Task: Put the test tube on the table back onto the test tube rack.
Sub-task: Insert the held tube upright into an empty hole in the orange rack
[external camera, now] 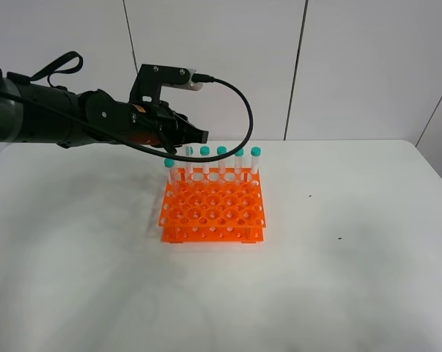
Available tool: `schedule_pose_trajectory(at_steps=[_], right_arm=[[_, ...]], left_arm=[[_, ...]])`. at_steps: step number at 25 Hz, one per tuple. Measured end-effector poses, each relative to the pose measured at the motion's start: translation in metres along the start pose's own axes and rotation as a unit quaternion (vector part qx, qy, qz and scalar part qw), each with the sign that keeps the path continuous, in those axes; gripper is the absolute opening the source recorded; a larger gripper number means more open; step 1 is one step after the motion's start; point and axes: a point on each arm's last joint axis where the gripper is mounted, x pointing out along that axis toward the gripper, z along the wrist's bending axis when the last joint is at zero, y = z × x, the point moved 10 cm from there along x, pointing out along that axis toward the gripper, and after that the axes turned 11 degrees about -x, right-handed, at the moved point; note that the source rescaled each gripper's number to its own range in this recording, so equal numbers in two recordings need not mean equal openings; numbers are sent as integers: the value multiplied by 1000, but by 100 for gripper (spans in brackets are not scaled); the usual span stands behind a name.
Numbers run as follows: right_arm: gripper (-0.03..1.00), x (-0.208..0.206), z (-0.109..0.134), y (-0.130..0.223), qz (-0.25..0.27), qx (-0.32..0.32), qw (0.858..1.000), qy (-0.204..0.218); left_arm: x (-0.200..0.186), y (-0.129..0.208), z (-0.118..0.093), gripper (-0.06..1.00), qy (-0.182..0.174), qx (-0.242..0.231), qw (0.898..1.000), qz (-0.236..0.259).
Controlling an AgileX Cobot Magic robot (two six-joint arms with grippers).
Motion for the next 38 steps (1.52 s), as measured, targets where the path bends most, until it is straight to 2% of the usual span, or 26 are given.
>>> schedule_pose_trajectory(at_steps=[7, 10, 16, 28, 38], right_arm=[[94, 0, 1, 0, -1, 2, 1000, -3], [94, 0, 1, 0, -1, 2, 1000, -3], [94, 0, 1, 0, -1, 2, 1000, -3], [94, 0, 1, 0, -1, 2, 1000, -3], [94, 0, 2, 0, -1, 3, 1000, -4]], left_arm=[[-1, 9, 11, 0, -17, -32, 999, -22], [-1, 8, 6, 0, -13, -44, 999, -27], [2, 9, -7, 0, 0, -15, 999, -35], [6, 9, 5, 0, -12, -9, 999, -43], [17, 24, 9, 0, -17, -10, 999, -26]])
